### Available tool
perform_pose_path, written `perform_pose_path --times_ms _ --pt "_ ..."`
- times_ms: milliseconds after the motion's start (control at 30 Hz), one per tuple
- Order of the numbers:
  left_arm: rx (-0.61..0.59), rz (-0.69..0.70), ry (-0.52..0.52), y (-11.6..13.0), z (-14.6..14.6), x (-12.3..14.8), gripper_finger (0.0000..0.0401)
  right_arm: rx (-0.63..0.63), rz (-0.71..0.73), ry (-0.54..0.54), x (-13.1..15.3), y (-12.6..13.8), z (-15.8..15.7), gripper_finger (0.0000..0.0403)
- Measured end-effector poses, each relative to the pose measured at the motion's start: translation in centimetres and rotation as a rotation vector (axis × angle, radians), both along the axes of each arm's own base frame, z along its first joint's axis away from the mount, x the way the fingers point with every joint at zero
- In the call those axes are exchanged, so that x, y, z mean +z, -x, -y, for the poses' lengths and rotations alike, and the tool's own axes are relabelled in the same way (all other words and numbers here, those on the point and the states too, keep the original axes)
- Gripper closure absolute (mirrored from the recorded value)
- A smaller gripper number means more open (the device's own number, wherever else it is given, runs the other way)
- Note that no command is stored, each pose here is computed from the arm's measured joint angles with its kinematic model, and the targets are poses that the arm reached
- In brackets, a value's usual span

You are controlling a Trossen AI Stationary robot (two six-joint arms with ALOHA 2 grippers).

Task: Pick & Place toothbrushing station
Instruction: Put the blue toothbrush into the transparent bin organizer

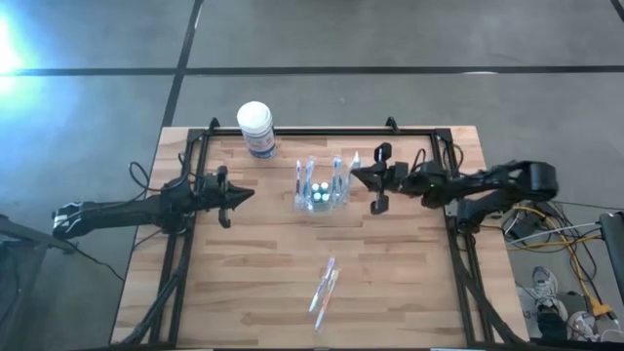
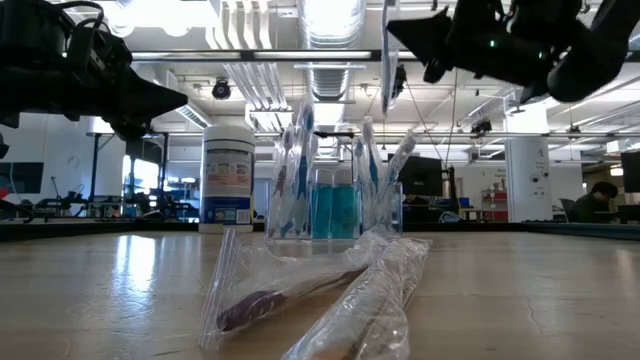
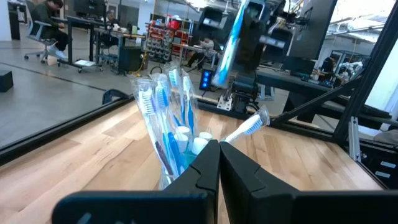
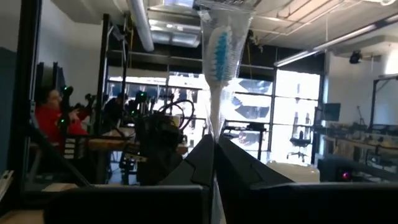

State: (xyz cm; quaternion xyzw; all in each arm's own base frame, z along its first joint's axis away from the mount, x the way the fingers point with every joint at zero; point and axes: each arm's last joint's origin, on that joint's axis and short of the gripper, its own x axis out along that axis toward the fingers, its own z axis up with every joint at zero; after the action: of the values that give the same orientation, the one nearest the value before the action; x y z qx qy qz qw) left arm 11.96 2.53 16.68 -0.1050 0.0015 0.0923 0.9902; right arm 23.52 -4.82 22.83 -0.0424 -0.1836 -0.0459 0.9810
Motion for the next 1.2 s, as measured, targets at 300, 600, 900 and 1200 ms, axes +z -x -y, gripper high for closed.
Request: perform_pose_path --times_ms 300,600,900,1200 --pt "0.0 0.001 0.003 0.0 0.0 0.0 0.0387 -0.172 -0.078 -0.112 -5.3 -1.2 0.9 0.0395" --pt "0.0 0.004 0.014 0.0 0.0 0.0 0.0387 -0.252 -0.118 -0.166 -6.9 -3.0 1.3 0.0395" --pt "0.0 0.004 0.027 0.0 0.0 0.0 0.0387 -0.328 -0.166 -0.171 -8.2 -3.8 0.2 0.0395" --pt "0.0 0.007 0.036 0.0 0.0 0.0 0.0387 -0.392 -0.222 -0.184 -9.8 -4.2 -0.8 0.0395"
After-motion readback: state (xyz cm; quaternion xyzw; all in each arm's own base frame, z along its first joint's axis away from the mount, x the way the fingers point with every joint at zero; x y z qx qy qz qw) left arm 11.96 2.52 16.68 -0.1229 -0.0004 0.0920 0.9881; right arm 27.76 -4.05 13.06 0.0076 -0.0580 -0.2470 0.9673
